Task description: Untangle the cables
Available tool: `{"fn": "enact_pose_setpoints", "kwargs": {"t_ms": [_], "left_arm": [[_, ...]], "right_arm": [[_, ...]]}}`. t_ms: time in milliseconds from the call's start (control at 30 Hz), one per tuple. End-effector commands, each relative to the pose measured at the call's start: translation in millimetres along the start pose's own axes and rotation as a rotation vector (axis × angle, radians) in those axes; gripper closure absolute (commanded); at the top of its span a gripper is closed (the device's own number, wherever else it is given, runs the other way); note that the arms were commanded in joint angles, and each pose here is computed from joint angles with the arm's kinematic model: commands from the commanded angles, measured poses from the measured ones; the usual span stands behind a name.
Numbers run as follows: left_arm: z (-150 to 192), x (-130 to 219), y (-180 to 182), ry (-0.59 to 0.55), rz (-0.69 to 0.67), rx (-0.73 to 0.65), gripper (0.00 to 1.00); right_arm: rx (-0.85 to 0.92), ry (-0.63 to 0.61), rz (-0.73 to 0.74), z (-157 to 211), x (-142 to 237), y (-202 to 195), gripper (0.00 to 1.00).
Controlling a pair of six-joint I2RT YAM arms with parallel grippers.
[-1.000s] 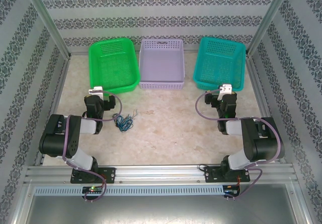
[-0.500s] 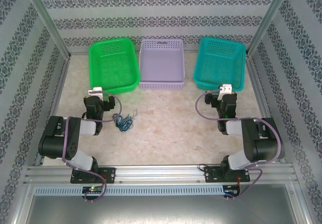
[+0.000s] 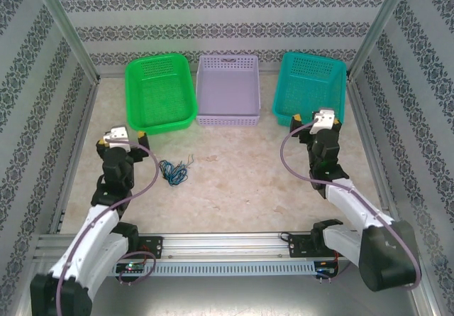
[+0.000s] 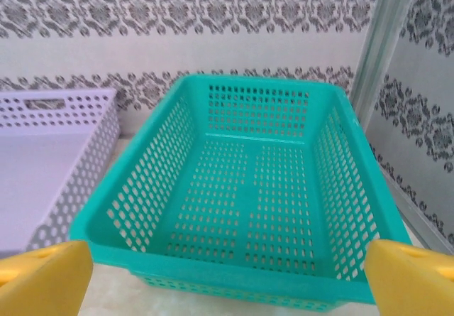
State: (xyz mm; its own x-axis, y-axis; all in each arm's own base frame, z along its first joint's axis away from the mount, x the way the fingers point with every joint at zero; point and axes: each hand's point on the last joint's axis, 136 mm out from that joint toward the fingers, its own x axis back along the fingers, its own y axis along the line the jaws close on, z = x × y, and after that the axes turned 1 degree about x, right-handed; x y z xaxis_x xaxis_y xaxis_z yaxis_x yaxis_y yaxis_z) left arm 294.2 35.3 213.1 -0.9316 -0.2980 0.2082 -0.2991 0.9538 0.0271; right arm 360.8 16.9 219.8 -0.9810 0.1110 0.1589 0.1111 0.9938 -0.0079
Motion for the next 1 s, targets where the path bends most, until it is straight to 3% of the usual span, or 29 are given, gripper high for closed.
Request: {"fn": "enact_pose_setpoints", "kwargs": {"t_ms": [0, 67, 100, 167, 200, 233, 300, 367, 467, 567, 700, 800, 967], "left_arm": [[-9.8, 24.9, 25.4, 0.081, -0.116, 0.072, 0.0], [-23.6, 36.5, 31.1, 0.167, -0.155, 0.297, 0.01], [-19.3, 46.3, 20.4, 0.293, -0.106, 0.367, 0.01], [-14.2, 44.7, -13.6, 0.429, 0.045, 0.381, 0.01], [-5.1, 43.0, -29.7, 0.52, 0.096, 0.415, 0.01], [5.4, 43.3, -41.4, 0.613, 0.12, 0.439, 0.01], [34.1, 50.1, -59.2, 0.807, 0.123, 0.498, 0.0], [60.9, 61.9, -65.3, 0.935, 0.081, 0.515, 0.08], [100.6, 77.8, -67.0, 1.117, 0.009, 0.527, 0.19], [121.6, 76.2, -69.3, 1.185, -0.051, 0.544, 0.19], [124.4, 50.6, -88.0, 1.15, -0.041, 0.612, 0.14], [128.2, 34.9, -101.4, 1.143, -0.035, 0.639, 0.14], [157.9, 28.6, -98.4, 1.216, -0.137, 0.556, 0.2]], "right_arm": [[-0.102, -0.029, 0.055, -65.3, 21.3, 3.4, 0.02], [-0.302, 0.107, 0.023, -72.5, 26.5, 10.5, 0.02], [-0.385, 0.241, -0.042, -59.9, 29.2, 23.0, 0.02], [-0.561, 0.407, -0.118, -31.7, 26.5, 41.7, 0.02], [-0.592, 0.474, -0.23, -22.5, 25.7, 62.4, 0.12], [-0.581, 0.535, -0.262, -13.1, 29.0, 76.7, 0.2], [-0.44, 0.654, -0.201, 12.2, 45.1, 96.0, 0.25], [-0.35, 0.719, -0.261, 26.0, 61.1, 128.8, 0.31], [-0.295, 0.811, -0.392, 48.4, 88.1, 176.9, 0.32], [-0.224, 0.884, -0.521, 68.2, 111.8, 216.4, 0.27], [-0.201, 0.979, -0.656, 84.1, 132.1, 250.0, 0.23], [-0.176, 1.028, -0.684, 88.6, 137.3, 259.3, 0.23], [-0.179, 1.024, -0.686, 85.7, 139.0, 259.9, 0.22]]}}
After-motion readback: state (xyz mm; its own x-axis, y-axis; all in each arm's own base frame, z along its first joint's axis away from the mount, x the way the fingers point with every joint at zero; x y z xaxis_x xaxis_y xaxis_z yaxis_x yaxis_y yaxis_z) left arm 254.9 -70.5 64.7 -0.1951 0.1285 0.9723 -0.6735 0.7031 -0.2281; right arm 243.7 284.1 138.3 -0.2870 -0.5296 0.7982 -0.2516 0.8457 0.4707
